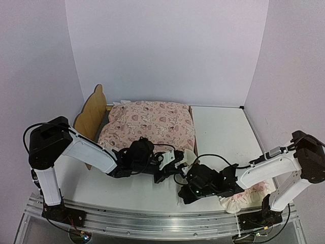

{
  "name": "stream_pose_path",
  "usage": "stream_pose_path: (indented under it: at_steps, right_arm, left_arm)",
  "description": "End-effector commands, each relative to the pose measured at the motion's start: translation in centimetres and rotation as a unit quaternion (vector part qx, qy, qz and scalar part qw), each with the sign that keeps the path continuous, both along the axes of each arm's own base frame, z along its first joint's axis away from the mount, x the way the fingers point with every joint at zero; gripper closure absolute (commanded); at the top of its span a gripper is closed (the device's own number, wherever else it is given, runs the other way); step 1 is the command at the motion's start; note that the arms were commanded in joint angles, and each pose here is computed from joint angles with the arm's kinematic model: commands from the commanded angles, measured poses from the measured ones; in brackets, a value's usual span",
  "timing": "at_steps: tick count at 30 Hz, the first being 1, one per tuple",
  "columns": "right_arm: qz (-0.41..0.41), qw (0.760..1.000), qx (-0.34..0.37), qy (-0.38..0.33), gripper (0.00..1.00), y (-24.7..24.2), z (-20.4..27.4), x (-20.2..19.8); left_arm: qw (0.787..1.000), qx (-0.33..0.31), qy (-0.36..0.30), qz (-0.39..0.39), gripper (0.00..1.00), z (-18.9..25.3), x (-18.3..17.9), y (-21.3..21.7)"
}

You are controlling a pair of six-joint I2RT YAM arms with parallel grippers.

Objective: Set up the pet bed

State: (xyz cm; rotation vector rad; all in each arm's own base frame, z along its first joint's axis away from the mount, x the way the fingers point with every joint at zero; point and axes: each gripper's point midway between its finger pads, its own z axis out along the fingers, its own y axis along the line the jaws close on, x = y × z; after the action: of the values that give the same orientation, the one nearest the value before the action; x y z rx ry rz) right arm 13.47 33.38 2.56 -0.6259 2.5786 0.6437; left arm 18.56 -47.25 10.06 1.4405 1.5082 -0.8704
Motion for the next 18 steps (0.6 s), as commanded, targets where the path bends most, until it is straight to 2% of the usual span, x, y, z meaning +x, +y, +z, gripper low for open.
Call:
stream_pose_path:
  at_steps: [1, 10, 18]
  right_arm:
    - [0.073, 0.990, 0.110, -0.053, 1.00, 3.6, 6.7, -1.1]
    - [0.094, 0.986, 0.126, -0.060, 1.00, 4.7, 7.5, -1.3]
    - [0.083, 0.985, 0.130, -0.076, 1.00, 4.6, 7.9, -0.7]
  left_arm:
    - [0.996, -0.092, 0.004, 0.019, 1.00, 6.7, 1.9, -1.7]
    - [0.993, -0.096, 0.020, -0.071, 1.00, 7.0, -0.6, -2.9]
    - [0.984, -0.033, 0.042, -0.168, 0.99, 2.1, -5.4, -2.3]
